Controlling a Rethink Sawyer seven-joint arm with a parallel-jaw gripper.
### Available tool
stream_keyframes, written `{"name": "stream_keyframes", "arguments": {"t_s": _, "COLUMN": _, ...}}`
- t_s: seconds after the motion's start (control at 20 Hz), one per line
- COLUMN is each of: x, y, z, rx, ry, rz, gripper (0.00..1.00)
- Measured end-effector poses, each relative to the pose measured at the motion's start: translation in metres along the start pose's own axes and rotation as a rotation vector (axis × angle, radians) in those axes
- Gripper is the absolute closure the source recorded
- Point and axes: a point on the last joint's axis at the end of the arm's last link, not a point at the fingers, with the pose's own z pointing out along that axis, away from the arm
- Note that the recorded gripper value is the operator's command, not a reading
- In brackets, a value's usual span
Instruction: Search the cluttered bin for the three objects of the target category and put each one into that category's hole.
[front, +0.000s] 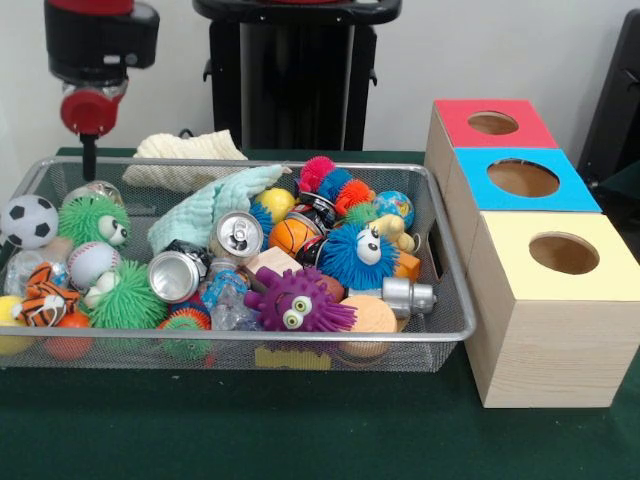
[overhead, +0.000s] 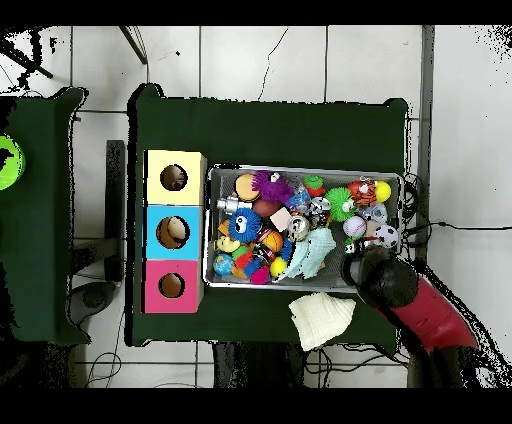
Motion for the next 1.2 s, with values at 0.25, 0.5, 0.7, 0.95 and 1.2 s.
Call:
{"name": "stream_keyframes", "arguments": {"t_s": 0.25, "x": 0.017, "y": -0.012, "z": 0.055, "rx": 0.034, "ry": 0.014, "rz": -0.016, "gripper": 1.0}}
{"name": "stream_keyframes", "arguments": {"t_s": 0.5, "x": 0.036, "y": -0.025, "z": 0.09, "rx": 0.047, "ry": 0.015, "rz": -0.03, "gripper": 1.0}}
{"name": "stream_keyframes", "arguments": {"t_s": 0.7, "x": 0.037, "y": -0.024, "z": 0.094, "rx": 0.036, "ry": 0.002, "rz": -0.032, "gripper": 1.0}}
{"name": "stream_keyframes", "arguments": {"t_s": 0.95, "x": 0.037, "y": -0.021, "z": 0.084, "rx": 0.028, "ry": -0.005, "rz": -0.025, "gripper": 1.0}}
{"name": "stream_keyframes", "arguments": {"t_s": 1.2, "x": 0.054, "y": -0.016, "z": 0.07, "rx": 0.028, "ry": 0.006, "rz": -0.014, "gripper": 1.0}}
